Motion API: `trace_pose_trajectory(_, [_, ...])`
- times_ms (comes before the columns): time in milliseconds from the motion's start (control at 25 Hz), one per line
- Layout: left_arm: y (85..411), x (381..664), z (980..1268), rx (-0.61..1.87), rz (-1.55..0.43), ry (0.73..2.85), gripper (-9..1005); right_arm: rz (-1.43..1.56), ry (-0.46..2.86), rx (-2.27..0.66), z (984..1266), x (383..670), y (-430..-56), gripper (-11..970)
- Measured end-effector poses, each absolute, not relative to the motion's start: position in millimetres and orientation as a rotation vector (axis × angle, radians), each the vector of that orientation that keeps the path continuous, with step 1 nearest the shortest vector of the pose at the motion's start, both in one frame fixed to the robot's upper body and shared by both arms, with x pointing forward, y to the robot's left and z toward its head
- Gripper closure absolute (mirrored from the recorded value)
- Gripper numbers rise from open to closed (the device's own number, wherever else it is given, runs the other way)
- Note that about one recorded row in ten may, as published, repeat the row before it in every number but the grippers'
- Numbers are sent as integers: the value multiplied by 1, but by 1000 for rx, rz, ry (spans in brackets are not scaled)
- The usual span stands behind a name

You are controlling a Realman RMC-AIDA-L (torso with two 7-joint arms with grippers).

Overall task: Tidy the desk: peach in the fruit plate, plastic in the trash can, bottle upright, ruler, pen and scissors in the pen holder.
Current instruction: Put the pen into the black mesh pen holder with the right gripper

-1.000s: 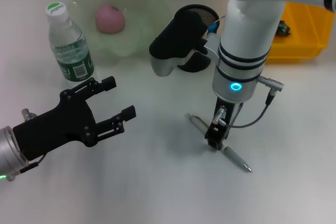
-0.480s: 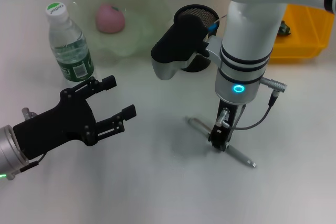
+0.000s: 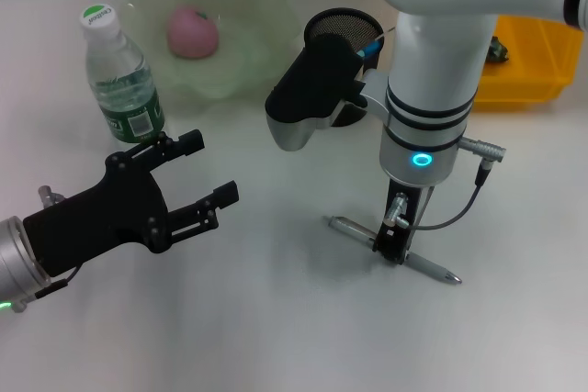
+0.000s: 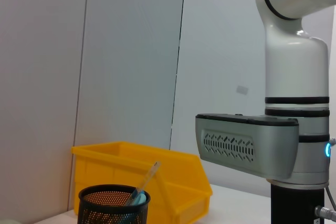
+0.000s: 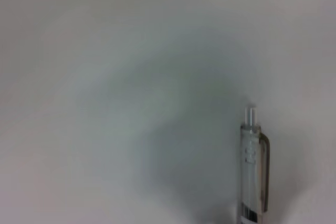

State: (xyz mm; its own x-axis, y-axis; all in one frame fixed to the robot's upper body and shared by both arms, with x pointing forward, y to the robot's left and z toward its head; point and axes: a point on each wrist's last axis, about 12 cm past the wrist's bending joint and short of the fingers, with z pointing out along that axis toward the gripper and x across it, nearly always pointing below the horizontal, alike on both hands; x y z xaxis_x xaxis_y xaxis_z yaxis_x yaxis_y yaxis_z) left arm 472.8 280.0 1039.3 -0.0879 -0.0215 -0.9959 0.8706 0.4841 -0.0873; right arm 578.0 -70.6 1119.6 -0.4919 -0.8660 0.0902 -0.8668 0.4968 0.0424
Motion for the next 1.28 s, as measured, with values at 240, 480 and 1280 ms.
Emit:
trace_pose_trajectory(240, [282,474,1040,781,-882,1470,199,-129,-2707,1566,1135,590,-77,850])
trace_pose_trajectory(480, [282,474,1041,779,-883,1468,199,-373,-2851,1630,1163,605,-98,851])
trace_pose_trajectory(1280, [275,481,1046,776,-916,1446,199,-2087,-3327,1841,1149,608,-210,851])
